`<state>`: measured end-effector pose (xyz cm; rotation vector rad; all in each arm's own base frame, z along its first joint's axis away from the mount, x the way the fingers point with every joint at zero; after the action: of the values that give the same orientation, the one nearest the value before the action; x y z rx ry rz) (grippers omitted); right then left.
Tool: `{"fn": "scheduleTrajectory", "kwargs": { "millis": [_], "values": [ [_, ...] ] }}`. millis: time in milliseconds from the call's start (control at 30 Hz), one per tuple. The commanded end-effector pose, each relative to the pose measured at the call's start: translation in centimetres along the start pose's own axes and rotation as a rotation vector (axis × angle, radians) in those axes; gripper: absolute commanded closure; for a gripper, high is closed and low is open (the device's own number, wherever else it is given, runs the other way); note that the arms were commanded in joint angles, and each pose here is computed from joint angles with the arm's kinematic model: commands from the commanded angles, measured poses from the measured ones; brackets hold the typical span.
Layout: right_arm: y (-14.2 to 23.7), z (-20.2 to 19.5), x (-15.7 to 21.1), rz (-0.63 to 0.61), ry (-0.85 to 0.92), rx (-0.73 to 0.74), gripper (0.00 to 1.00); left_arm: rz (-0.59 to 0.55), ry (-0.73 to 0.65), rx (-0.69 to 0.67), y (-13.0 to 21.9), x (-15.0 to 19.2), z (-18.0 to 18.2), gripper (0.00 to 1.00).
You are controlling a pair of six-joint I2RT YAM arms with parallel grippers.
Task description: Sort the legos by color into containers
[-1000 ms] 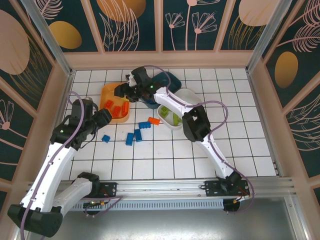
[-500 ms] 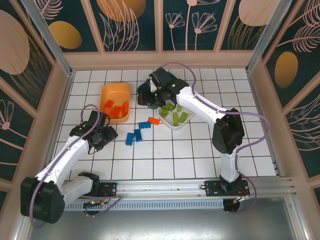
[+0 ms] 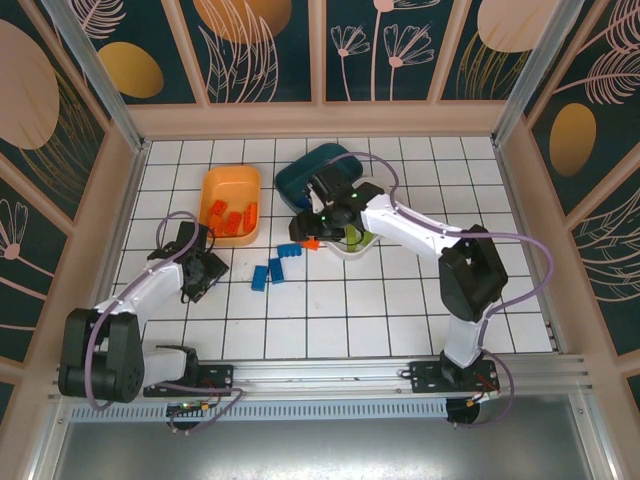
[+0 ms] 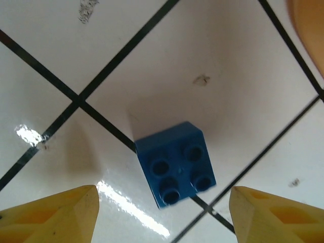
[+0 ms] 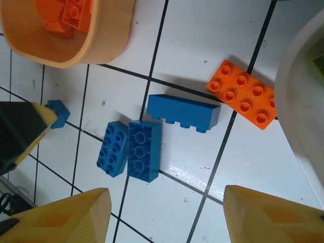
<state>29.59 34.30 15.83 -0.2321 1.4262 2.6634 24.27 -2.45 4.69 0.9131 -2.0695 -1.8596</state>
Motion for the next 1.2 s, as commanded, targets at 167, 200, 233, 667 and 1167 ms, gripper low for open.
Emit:
{"fn": "scheduleTrajectory", "kwargs": {
  "millis": [167, 200, 233, 667, 1167],
  "values": [
    [1.6, -0.2, -1.0, -0.054, 0.013, -0.026, 0.4, -0.016, 0.003, 0.02, -1.7, -1.9, -0.9, 0.33],
    [1.6, -0.3, -1.0, -0.053, 0.012, -0.024, 0.4, -0.009, 0.005, 0.022, -2.0, -1.9, -1.0, 0.34],
    [1.6, -0.3, -1.1, -0.054, 0.011, -0.026, 0.4, -0.004, 0.006, 0.024, -2.2, -1.9, -1.1, 0.35],
    [1.7, -0.2, -1.5, -0.054, 0.006, -0.047, 0.4, 0.019, -0.035, 0.046, -2.4, -2.3, -2.1, 0.66],
    [6.7, -7.7, -4.2, -0.207, -0.257, -0.083, 0.4, -0.062, -0.023, 0.545, 8.9, -3.6, -9.3, 0.7]
  ]
}}
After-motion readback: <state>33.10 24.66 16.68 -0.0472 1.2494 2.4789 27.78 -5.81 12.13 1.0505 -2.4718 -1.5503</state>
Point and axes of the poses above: each hand's point on the last joint's axis, 136 mm out from that joint toward the fingers, its own y axis back along the fingers, its own z axis along the line the jaws close on, x = y × z, the point moved 2 cm from there along y, back along the fingers, and after that the axes turned 14 degrees about -y, right-handed, at the moved point
